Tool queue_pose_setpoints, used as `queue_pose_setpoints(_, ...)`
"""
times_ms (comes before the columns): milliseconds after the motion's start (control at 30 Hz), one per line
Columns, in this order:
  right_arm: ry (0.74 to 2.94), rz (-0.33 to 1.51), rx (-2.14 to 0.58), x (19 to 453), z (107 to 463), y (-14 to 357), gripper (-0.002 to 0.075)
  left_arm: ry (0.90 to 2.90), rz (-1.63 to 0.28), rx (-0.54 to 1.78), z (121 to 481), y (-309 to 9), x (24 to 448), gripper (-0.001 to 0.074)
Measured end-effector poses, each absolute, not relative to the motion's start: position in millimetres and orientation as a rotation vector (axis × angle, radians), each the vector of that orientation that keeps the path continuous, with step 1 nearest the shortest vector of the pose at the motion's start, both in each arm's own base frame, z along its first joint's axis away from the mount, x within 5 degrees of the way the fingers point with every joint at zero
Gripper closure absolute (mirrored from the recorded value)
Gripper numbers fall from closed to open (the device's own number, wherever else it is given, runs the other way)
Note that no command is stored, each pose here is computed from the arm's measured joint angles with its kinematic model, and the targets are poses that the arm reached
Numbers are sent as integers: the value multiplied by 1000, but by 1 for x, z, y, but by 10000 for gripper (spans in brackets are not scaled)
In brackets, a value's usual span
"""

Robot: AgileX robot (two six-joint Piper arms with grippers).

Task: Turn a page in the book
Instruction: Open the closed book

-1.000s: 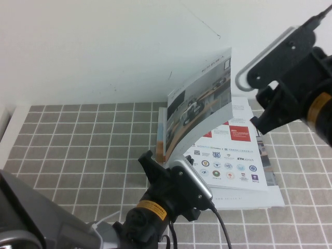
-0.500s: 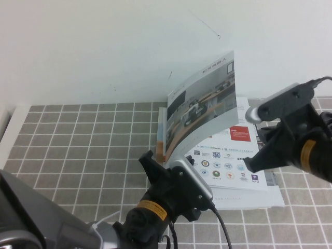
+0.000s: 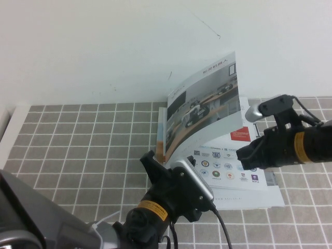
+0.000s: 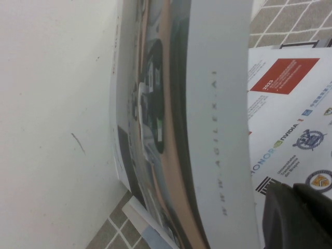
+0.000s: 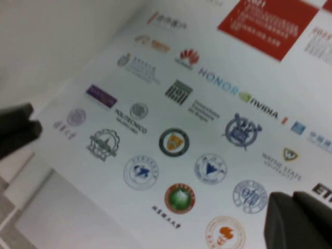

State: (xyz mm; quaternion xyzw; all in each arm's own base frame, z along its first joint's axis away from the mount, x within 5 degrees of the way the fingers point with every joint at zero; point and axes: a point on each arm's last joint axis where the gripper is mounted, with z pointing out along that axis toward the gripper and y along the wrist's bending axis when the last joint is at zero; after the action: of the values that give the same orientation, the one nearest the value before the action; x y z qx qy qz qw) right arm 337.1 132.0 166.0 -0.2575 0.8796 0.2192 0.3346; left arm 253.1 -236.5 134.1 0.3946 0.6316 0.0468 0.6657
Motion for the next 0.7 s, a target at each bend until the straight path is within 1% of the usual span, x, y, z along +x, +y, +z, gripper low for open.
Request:
queue_pose_setpoints(167, 2367, 591, -683, 339, 139, 133, 727, 1425, 105, 893, 134, -237, 253, 737)
queue_pose_setpoints(367, 2401, 564, -692, 341, 124, 132, 727, 1421, 112, 899, 134, -237, 253, 737)
queue_pose_setpoints(500, 2408, 530, -695, 344, 119, 130, 727, 1390, 169, 924, 140, -235, 253, 737)
queue_pose_setpoints(700, 2398, 520, -723, 345, 118, 131, 727, 1377, 318, 862, 166, -223, 256, 737)
